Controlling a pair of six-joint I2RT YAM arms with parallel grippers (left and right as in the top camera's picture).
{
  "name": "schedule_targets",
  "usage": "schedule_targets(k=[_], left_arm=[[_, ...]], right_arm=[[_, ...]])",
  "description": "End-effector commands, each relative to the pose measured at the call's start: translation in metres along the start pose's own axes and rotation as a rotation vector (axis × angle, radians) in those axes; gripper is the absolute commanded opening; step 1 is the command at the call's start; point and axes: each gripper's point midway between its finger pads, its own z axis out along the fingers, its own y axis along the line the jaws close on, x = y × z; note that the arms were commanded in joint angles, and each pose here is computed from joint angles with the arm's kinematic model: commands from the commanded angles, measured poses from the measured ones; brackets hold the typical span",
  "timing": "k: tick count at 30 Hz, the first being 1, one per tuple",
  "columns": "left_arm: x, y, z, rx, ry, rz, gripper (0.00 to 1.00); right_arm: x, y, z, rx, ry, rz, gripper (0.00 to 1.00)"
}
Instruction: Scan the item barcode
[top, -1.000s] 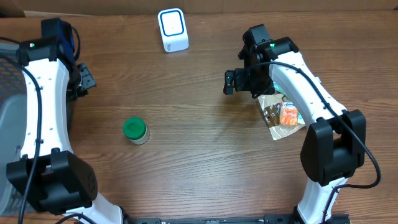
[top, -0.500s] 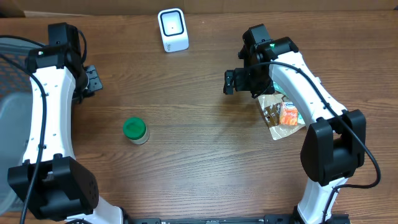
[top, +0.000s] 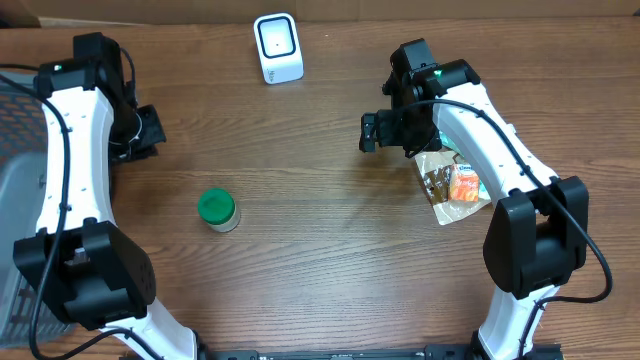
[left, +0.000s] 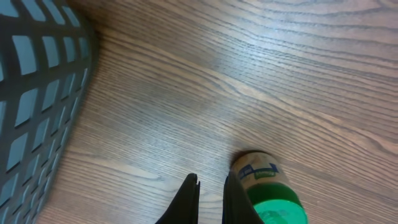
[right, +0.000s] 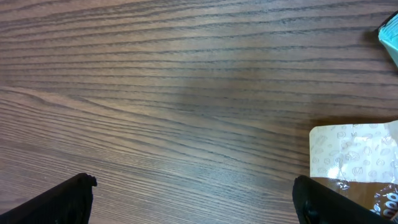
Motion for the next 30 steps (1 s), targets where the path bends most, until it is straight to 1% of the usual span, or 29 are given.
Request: schedule_targets(k=[1, 5, 11, 16, 23, 30], left_arm=[[-0.002, -0.003, -0.011, 0.025, -0.009, 0.015, 0.04], [0.017, -0.001, -0.009, 0.012, 0.067, 0.023, 0.04], [0.032, -0.007, 0.0, 0.0, 0.122, 0.06, 0.04], [0.045, -0.012, 0.024, -0.011, 0.164, 0.064, 0.04], [0.055, -0.012, 0.067, -0.018, 0.175, 0.016, 0.04], [0.07, -0.029, 0.094, 0.033, 0.195, 0.041, 0.05]], right_arm=[[-0.005, 0.003, -0.004, -0.009, -0.016, -0.009, 1.0], [-0.006, 0.003, -0.004, -0.01, -0.018, -0.009, 1.0], [-0.007, 0.004, -0.004, -0.014, -0.021, -0.01, 1.0], [-0.007, 0.004, -0.004, -0.014, -0.021, -0.01, 1.0], [-0.008, 0.004, -0.004, -0.015, -0.025, -0.011, 1.0], [-0.011, 0.003, -0.004, -0.014, -0.039, -0.019, 1.0]])
